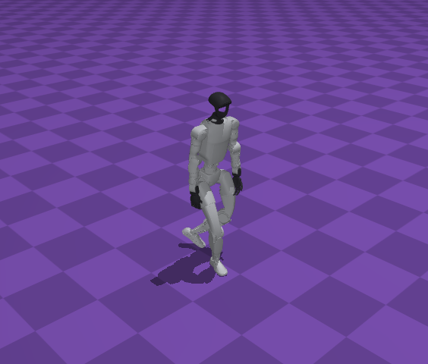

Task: Sport exercise

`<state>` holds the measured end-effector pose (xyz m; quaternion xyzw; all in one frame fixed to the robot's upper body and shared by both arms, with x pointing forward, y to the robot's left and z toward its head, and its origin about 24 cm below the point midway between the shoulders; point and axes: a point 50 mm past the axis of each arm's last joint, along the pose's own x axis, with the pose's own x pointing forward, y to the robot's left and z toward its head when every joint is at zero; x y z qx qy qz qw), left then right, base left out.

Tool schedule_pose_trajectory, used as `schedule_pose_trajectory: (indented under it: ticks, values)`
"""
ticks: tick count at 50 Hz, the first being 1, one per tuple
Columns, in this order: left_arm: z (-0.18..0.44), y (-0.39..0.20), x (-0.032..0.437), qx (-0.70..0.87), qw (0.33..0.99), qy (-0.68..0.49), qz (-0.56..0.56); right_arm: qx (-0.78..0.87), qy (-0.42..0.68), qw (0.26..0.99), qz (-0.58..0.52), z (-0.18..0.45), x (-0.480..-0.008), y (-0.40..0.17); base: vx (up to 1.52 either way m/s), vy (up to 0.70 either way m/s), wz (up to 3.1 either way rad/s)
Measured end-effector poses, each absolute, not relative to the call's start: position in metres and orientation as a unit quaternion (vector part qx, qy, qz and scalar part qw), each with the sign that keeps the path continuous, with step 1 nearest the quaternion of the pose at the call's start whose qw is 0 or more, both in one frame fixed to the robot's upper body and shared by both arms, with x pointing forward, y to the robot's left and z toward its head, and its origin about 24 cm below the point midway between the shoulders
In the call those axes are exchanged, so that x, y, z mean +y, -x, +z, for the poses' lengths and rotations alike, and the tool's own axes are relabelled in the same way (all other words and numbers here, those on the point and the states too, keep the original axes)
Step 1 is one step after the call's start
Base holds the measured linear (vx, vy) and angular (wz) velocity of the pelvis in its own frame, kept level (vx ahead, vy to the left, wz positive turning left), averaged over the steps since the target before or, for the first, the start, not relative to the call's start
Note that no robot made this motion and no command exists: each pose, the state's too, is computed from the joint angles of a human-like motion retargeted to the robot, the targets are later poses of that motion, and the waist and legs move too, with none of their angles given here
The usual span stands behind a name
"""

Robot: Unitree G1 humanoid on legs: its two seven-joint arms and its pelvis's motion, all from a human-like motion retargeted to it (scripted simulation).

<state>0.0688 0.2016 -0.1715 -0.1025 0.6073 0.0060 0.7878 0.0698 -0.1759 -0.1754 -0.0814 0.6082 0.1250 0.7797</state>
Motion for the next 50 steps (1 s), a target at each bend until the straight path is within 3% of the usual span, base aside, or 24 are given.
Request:
schedule_pose_trajectory:
  ticks: [5,13,20,28,50]
  values:
    - [-0.167,-0.095,0.204,0.577,0.815,0.056,0.003,0.581,0.094,0.803,0.090,-0.171,-0.179,-0.089,0.82,-0.04,-0.73]
    - [-0.173,-0.071,0.197,0.624,0.781,0.031,0.015,0.541,0.140,0.826,0.079,-0.165,-0.177,-0.119,0.89,0.05,0.03]
    - [-0.177,-0.035,0.195,0.650,0.747,0.122,0.064,0.563,0.107,0.810,0.122,-0.169,-0.162,-0.105,0.87,0.03,-0.24]
    - [-0.176,-0.021,0.194,0.681,0.724,0.113,0.006,0.609,0.032,0.787,0.093,-0.175,-0.162,-0.079,0.72,-0.01,-0.12]
    - [-0.176,-0.019,0.197,0.694,0.713,0.096,0.025,0.627,0.038,0.768,0.123,-0.176,-0.158,-0.078,0.43,0.02,0.31]
